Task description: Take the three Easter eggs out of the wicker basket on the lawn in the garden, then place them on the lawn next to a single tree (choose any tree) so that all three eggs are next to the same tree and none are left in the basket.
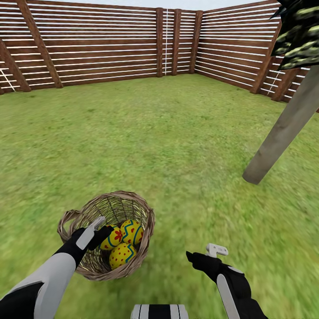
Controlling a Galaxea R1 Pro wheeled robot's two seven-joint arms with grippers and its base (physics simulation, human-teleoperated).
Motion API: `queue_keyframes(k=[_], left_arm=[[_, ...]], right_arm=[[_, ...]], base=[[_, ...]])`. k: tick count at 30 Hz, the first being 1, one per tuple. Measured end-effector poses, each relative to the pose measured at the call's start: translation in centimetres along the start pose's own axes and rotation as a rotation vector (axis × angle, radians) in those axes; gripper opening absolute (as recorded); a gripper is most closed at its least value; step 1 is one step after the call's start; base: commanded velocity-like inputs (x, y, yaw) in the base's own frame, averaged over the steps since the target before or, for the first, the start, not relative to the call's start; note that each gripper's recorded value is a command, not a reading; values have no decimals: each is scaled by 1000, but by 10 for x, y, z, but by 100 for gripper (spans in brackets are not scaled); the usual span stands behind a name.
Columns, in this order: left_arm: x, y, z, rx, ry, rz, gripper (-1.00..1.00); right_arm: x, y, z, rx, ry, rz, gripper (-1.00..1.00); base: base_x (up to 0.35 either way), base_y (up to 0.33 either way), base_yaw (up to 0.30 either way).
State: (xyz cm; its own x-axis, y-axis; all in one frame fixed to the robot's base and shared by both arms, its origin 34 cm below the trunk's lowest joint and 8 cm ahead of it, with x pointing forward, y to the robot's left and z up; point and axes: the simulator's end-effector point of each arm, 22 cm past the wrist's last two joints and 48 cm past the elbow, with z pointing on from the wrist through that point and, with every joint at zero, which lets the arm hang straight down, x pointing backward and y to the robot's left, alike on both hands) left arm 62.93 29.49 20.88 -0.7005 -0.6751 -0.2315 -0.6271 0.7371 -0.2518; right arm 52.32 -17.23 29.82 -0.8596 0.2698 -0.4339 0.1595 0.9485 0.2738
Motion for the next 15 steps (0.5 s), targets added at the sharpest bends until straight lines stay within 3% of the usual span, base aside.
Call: queue_keyframes(k=[4, 5, 15], left_arm=[[0, 0, 0, 0, 0, 0, 100], [0, 0, 0, 0, 0, 0, -100], [0, 0, 0, -1, -1, 2, -100]], right_arm=[[0, 0, 0, 0, 0, 0, 100], [0, 0, 0, 0, 0, 0, 100], [-1, 0, 0, -1, -1, 0, 100]], base=[[0, 0, 0], [0, 0, 0], [0, 0, 0]])
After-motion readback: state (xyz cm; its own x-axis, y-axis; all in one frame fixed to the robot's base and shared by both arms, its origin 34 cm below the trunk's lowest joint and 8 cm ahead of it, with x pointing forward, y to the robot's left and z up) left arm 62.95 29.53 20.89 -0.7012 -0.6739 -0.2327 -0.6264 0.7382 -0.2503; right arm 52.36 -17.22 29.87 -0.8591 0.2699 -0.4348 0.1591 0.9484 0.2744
